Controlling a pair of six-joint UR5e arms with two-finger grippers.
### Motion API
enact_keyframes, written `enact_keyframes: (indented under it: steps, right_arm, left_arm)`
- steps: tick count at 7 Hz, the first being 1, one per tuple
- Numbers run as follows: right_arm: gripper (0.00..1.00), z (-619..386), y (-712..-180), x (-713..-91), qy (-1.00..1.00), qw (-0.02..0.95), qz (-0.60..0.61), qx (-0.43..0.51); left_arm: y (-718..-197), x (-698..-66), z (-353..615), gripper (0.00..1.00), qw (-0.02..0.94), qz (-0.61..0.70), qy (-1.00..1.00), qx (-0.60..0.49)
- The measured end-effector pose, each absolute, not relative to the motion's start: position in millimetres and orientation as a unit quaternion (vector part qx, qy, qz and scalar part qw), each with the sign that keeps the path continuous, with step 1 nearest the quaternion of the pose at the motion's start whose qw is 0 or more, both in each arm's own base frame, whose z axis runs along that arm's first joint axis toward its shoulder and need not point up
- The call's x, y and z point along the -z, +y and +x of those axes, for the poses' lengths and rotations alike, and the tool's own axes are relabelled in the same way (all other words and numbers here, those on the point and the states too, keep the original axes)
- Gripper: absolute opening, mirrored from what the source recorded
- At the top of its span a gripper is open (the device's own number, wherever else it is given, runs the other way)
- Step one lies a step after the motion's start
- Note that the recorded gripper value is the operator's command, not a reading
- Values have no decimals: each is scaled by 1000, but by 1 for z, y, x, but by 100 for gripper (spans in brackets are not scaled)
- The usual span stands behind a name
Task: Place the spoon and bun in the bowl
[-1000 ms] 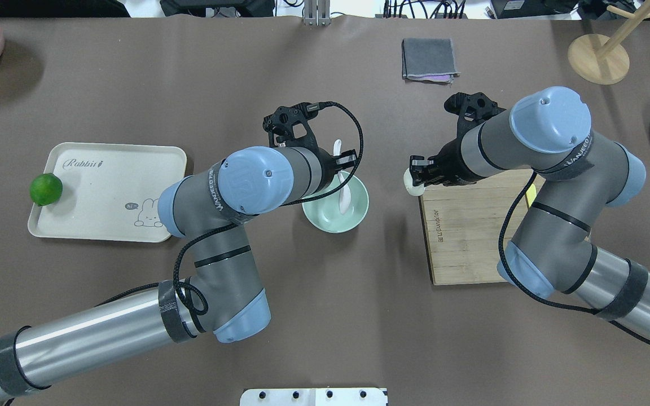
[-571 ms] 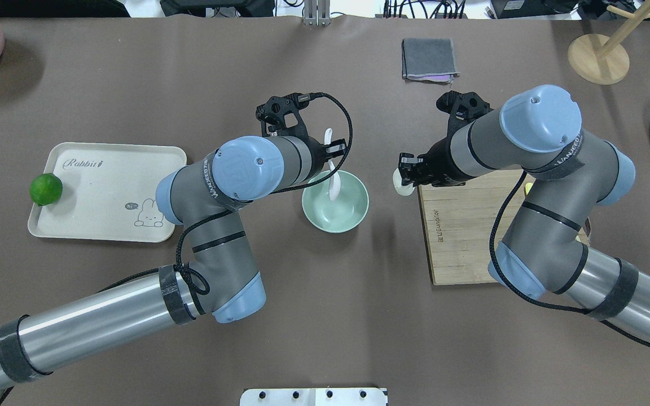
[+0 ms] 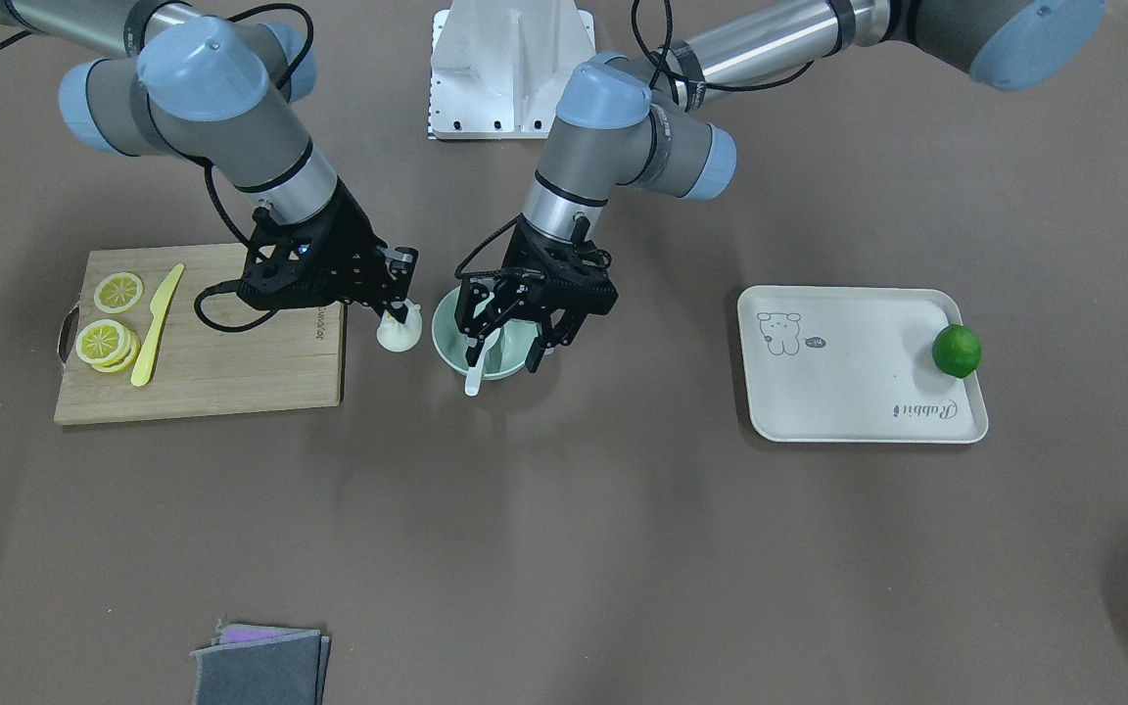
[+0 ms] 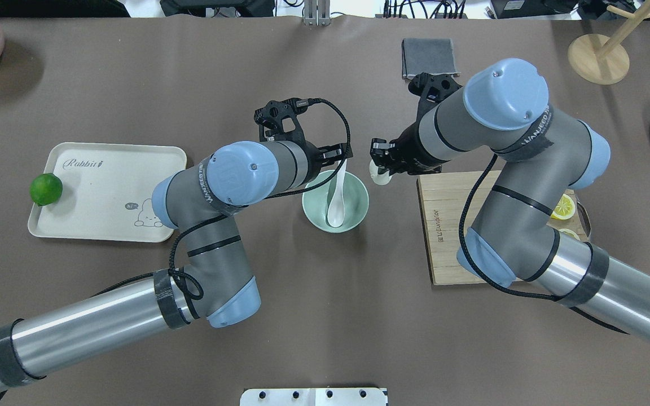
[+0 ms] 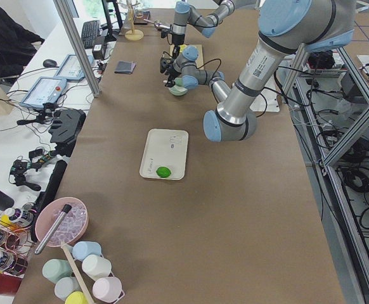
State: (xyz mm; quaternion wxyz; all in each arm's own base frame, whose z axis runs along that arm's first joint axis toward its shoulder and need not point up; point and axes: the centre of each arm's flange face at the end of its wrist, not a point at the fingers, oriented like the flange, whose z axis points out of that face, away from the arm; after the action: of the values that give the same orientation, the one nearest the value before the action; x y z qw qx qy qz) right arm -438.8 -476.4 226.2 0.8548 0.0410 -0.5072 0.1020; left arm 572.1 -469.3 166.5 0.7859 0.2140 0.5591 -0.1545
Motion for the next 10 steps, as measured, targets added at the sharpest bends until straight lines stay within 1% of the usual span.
enact_keyframes:
  steps: [1,3,4,5,6,8,10]
  right_arm:
    - [0,-446,-480,-211,-507,855,41,-102]
    - [0,-478,-484,-190,-505,855,37,-109]
    - [20,-497,-481,-187,-501,858,39,-109]
    - [99,-510,-476,-187,-497,861,37,-106]
    - [100,-519,-469,-190,-493,864,33,-102]
    - [100,-523,-457,-190,-477,874,19,-97]
    - [100,-504,-449,-173,-452,887,10,-99]
  left_arm:
    - [-472,-176,536,98,786,239,555,125]
    - [-505,-237,422,98,803,240,541,66]
    - [-522,-272,355,98,813,237,530,42]
    - [-534,-300,300,98,820,240,518,27]
    - [-544,-319,259,98,826,244,508,26]
    - [-561,-344,213,98,836,246,489,46]
    - [-581,-380,157,98,849,254,461,45]
